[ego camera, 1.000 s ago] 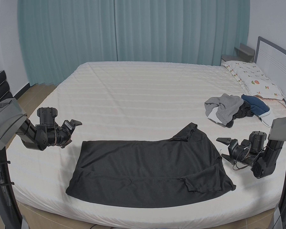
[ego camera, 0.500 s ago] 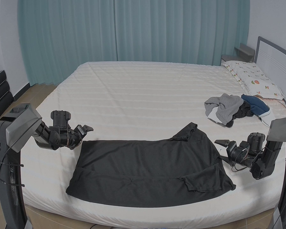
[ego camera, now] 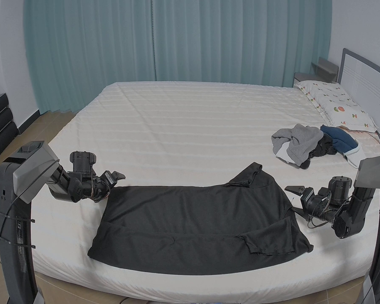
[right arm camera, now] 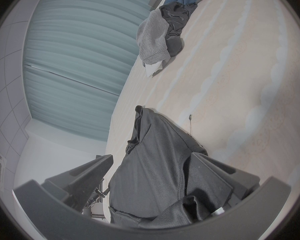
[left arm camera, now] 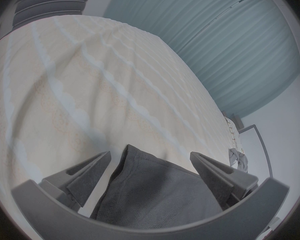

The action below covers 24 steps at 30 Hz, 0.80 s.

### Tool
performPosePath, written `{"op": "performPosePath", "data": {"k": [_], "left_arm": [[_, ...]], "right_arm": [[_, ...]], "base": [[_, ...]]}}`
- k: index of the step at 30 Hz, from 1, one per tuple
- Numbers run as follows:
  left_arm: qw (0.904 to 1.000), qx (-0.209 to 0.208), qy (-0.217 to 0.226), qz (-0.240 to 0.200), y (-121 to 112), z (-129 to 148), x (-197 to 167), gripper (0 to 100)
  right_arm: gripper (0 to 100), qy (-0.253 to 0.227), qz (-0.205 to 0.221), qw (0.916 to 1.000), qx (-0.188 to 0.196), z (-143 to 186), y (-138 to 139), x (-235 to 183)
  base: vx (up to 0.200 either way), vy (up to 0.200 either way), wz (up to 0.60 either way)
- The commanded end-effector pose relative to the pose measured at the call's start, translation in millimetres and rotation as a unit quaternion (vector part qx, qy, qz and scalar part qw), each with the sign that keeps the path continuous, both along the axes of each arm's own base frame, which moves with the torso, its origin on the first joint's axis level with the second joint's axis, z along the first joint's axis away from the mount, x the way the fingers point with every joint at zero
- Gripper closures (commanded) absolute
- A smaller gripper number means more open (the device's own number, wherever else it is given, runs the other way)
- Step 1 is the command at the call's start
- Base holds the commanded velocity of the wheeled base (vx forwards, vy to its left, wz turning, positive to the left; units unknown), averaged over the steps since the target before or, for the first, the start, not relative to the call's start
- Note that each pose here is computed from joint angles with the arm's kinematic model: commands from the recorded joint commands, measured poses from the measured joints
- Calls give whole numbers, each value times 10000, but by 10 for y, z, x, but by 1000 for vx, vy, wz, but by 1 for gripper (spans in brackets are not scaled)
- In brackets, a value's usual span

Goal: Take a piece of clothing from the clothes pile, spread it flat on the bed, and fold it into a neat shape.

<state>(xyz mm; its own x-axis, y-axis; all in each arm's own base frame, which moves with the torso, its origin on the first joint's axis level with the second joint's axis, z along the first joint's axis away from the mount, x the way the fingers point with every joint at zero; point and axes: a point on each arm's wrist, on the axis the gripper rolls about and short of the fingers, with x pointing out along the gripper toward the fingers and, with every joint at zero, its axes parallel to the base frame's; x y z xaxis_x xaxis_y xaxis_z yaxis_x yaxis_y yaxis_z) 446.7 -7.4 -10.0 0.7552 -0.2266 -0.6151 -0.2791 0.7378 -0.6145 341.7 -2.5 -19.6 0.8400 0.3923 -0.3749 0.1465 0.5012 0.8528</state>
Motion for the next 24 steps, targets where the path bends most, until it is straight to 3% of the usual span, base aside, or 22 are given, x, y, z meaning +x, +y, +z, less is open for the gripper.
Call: {"op": "performPosePath", "data": {"k": [1, 2, 3, 11, 15, 24], "left_arm": [[10000, 19, 63, -16, -4, -52, 1, 0], [10000, 19, 63, -16, -4, -50, 3, 0], [10000, 19, 63, -16, -4, -54, 6, 100], [9995, 205, 78, 209, 9, -78, -8, 100], [9976, 418, 77, 546, 34, -78, -5, 100], [9966, 339, 66, 745, 51, -54, -7, 100]], "right_arm": [[0, 1, 2, 10000, 1, -2, 0, 0], [0, 1, 2, 10000, 1, -2, 0, 0], [0, 1, 9, 10000, 1, -2, 5, 0], [0, 1, 9, 10000, 1, -2, 5, 0], [0, 9, 2, 10000, 1, -4, 0, -3], [0, 21, 5, 10000, -8, -11, 5, -7]], "base": [[0, 0, 0], [0, 0, 0], [0, 0, 0], [0, 0, 0], [0, 0, 0], [0, 0, 0]]}}
